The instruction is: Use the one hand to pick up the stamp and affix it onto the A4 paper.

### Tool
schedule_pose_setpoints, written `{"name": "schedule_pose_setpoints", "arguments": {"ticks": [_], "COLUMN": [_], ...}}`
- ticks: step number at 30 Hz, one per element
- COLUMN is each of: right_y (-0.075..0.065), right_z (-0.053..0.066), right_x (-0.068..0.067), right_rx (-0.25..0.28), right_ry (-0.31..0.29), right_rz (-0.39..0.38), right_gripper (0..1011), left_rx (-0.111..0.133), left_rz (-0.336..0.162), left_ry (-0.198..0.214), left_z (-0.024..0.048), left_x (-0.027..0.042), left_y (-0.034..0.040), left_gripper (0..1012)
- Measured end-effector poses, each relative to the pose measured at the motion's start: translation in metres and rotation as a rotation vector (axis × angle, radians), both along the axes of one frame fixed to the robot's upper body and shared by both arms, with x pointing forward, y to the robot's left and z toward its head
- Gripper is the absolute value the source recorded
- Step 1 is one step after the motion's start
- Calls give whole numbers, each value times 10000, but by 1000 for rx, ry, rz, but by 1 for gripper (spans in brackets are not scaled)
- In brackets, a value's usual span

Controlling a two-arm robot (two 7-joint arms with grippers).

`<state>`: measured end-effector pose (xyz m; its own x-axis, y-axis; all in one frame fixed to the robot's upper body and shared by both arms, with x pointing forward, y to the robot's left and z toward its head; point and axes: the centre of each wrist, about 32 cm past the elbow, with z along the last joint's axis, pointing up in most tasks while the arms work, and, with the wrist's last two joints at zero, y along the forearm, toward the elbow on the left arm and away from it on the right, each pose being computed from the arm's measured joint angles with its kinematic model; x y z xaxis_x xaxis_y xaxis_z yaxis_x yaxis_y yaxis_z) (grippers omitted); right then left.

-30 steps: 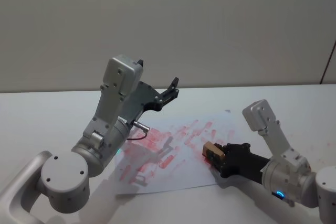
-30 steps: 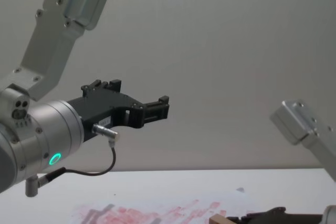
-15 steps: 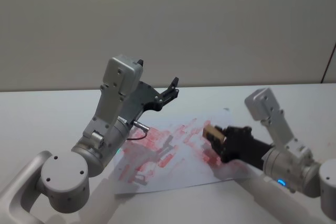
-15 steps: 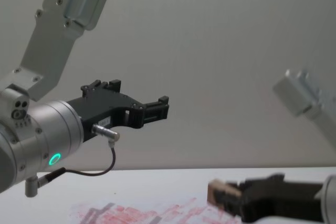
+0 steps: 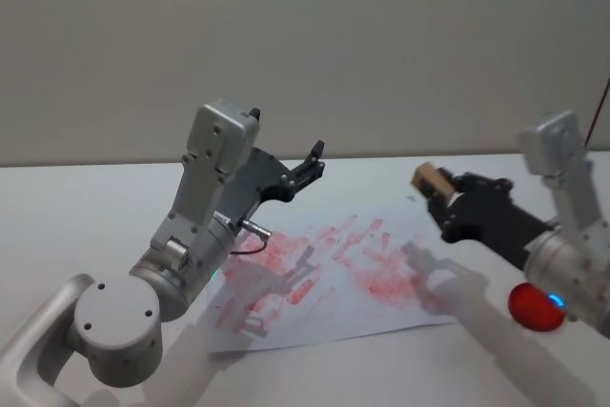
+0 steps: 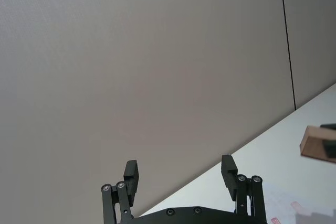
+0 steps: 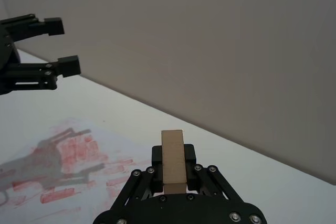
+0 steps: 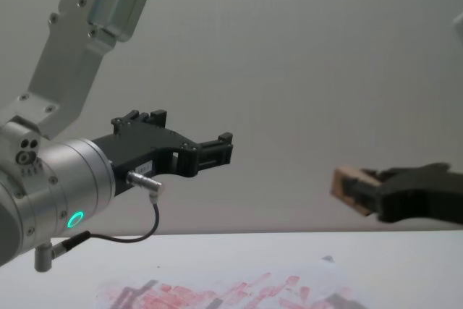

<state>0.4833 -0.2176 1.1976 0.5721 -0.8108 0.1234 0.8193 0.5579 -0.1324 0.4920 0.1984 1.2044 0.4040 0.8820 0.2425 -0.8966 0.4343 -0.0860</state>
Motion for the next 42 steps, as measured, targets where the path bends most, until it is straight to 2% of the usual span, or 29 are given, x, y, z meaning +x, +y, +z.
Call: {"name": "schedule_pose_setpoints", "arguments": {"ticks": [4, 10, 12, 22, 31, 42], "right_y": [-111, -245, -319, -536, -675, -735], "right_z": [58, 72, 64, -25, -159, -279], "right_x": [-111, -258, -347, -598, -734, -776], "right_rx": [16, 23, 24, 2, -45, -79], "right_ry": [-4, 20, 44, 154, 263, 331], "right_rz": [-64, -133, -170, -265, -323, -347], "right_gripper": [217, 217, 217, 217, 217, 217], "left_rx": [0, 0, 0, 0, 0, 0], "left_rz": [0, 0, 0, 0, 0, 0], "left_ry": [0, 0, 0, 0, 0, 0], "left_z": [0, 0, 0, 0, 0, 0], "left_x": [0, 0, 0, 0, 0, 0], "left_y": [0, 0, 0, 0, 0, 0], "left_gripper": [1001, 1001, 1001, 1001, 1001, 1001]}}
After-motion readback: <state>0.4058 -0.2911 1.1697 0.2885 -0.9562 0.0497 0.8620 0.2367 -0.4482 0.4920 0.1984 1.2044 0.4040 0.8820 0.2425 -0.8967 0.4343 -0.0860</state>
